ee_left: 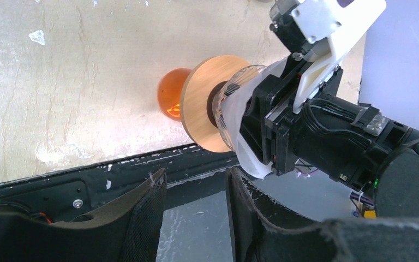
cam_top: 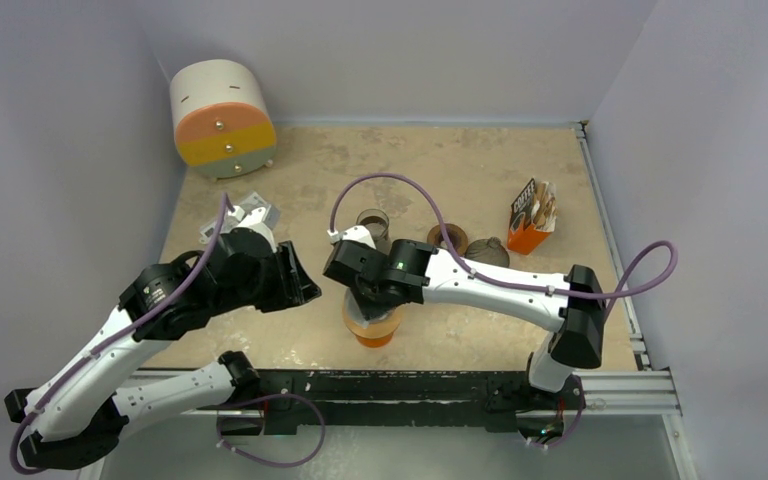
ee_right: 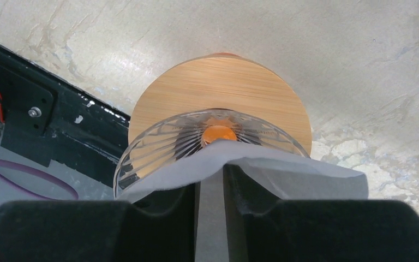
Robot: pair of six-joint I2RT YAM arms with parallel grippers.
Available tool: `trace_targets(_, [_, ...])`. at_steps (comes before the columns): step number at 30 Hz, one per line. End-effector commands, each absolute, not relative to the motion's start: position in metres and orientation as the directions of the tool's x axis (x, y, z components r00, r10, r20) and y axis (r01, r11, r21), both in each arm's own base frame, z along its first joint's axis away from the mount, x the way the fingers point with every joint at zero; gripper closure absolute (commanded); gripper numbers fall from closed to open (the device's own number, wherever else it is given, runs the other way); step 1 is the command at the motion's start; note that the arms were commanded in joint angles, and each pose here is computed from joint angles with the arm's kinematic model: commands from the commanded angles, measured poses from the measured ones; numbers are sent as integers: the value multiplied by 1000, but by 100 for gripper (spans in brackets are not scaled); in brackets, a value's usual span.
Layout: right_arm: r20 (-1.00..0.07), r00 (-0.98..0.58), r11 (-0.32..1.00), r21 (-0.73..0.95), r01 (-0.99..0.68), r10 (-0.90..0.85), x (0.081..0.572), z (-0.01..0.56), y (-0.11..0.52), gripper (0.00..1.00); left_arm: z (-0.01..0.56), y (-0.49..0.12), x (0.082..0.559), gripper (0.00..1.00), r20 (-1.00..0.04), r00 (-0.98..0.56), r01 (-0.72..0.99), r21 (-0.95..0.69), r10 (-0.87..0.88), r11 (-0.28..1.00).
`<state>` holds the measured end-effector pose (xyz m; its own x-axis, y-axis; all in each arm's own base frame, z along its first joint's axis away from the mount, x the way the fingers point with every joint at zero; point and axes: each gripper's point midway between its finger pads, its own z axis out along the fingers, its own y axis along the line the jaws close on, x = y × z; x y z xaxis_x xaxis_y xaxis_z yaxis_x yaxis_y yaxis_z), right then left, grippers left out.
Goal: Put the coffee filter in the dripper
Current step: Place the coffee filter in the coffee dripper.
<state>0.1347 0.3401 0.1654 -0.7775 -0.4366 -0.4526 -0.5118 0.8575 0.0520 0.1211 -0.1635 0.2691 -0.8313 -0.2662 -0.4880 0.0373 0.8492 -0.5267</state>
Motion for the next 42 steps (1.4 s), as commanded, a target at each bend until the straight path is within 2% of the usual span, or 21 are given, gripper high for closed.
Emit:
trace_targets(1, [-449,-762,837,55,-545,-467,134,171,342,73,274,-161,125,58,-516,-815,54,-519,-262,853])
trace_targets(13, [-436,-768,839,52,-541,-469,130,165,335,47,272,-163,125,58,-512,-819,57,-519,-257,853])
trace_targets(18, [-438,-768,840,52,-540,-467,130,165,333,41,271,-165,125,58,-509,-821,58,-525,-258,849])
trace_targets(24, [-445,-766,838,62,-543,-464,129,169,334,39,270,-168,126,58,-505,-824,58,-526,-256,849])
trace_targets(29, [-481,-740,830,44,-556,-470,136,175,335,42,269,-170,127,58,-505,-826,61,-525,-252,849])
trace_targets(37, [-510,-702,789,72,-610,-496,133,195,338,58,272,-169,128,58,-516,-819,71,-522,-249,850])
trace_targets(42, [-509,-675,759,64,-648,-533,130,201,333,78,274,-169,130,58,-525,-816,78,-517,-243,853])
